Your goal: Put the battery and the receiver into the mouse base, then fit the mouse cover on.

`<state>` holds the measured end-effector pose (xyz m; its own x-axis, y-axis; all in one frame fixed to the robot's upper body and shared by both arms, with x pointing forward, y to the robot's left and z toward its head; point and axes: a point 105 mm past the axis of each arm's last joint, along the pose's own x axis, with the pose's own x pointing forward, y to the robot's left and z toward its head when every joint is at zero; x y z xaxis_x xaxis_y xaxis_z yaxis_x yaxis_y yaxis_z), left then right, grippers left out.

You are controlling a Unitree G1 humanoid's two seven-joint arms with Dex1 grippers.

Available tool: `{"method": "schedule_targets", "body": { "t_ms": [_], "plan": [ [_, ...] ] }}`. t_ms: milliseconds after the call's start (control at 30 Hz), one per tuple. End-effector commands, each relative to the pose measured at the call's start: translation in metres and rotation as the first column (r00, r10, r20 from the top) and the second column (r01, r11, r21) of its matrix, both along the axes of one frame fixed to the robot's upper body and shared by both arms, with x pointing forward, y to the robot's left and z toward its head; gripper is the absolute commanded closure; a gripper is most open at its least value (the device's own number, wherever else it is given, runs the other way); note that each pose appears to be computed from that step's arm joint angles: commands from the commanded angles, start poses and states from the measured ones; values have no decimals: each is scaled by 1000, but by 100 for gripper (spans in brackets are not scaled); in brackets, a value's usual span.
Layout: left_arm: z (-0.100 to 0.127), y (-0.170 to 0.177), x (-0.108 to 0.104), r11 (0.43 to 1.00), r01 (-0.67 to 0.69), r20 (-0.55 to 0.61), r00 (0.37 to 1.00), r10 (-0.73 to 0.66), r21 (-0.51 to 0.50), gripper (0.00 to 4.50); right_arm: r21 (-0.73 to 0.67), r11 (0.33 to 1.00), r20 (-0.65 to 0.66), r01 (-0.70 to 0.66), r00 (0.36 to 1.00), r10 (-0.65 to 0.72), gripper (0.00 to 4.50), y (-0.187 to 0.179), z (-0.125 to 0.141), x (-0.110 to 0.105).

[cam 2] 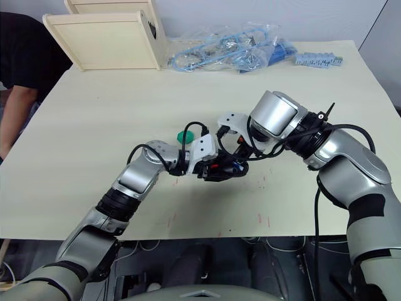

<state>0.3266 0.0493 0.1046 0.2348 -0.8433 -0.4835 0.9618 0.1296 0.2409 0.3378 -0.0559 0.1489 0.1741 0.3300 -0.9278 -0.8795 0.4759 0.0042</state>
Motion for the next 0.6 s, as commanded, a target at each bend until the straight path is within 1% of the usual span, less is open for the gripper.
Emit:
{"method": "schedule_targets", "body": {
  "t_ms": [33,167,200,233,333,367,467,600],
  "plan": [
    [-2,1,-2,1000,-1,8,1000,1,14,151,6,999,4,-34,999,34,450,7,1,-3],
    [-3,1,-3,1000,-6,6,1000,6,12,151,10,998,-4,-55,998,55,450,6,1,-5],
    [-3,1,-3,1000,-7,6,1000,7,12,151,18,998,-6,-53,999,53,382,7,2,-5],
    [-3,1,-3,1000,-8,6,1000,8,12,151,23,998,-8,-51,999,51,350,7,3,-5],
    [-3,2,-3,1000,-9,5,1000,9,11,151,34,998,6,-45,999,45,201,5,9,-4],
    [-3,2,-3,1000,-10,5,1000,10,12,151,44,998,17,-42,999,42,161,1,15,-3],
    [-3,3,-2,1000,-14,4,1000,14,12,151,86,996,28,-25,999,23,161,-7,30,-4],
    [-3,4,-1,1000,-17,6,1000,17,12,151,132,991,35,-34,999,30,161,-21,41,-14]
  ]
}}
